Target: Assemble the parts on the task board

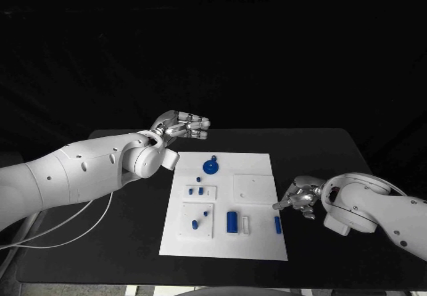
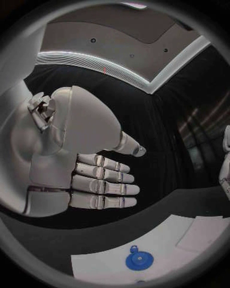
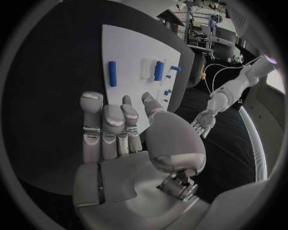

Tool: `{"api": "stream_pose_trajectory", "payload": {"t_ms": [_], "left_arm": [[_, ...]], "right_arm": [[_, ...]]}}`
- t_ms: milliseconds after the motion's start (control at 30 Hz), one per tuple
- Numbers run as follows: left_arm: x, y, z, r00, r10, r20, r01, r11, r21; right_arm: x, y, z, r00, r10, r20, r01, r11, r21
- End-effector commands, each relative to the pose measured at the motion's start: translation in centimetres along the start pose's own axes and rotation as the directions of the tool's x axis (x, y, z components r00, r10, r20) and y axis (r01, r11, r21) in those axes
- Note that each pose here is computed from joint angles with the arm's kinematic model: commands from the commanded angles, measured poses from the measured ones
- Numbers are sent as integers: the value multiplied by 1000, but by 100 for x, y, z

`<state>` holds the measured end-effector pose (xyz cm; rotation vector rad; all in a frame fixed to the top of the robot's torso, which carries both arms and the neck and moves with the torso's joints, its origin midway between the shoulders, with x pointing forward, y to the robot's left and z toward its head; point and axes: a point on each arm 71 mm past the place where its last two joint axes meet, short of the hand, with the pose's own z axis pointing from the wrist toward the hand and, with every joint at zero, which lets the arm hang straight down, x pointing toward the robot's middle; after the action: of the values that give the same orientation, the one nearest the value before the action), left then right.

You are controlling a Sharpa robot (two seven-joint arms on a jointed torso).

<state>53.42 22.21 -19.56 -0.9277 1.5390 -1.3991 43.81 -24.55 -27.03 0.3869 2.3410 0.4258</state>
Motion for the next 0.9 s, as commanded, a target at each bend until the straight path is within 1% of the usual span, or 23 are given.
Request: {"api": "stream_pose_trajectory", "payload": {"t_ms": [33,167,300,567,733,900], "left_arm": [[23,-16,1,1000,-1,-13,1,1000,13],[26,-16,1,1000,0,-13,1,1000,13],[29,-16,2,1000,-1,-14,1,1000,13],[24,-16,0,1000,0,-13,0,1000,14],[25,-16,-1,1000,-1,-14,1,1000,14],[20,-15,-2,1000,0,-13,1,1000,13]], "right_arm": [[12,-117,-3,997,-79,-25,82,989,121],[41,-177,12,991,-133,5,131,977,168],[94,-207,40,988,-157,12,152,970,188],[284,-217,124,988,-154,-24,156,969,194],[368,-162,166,985,-167,-34,170,969,178],[407,-123,192,984,-170,-45,175,970,166]]}}
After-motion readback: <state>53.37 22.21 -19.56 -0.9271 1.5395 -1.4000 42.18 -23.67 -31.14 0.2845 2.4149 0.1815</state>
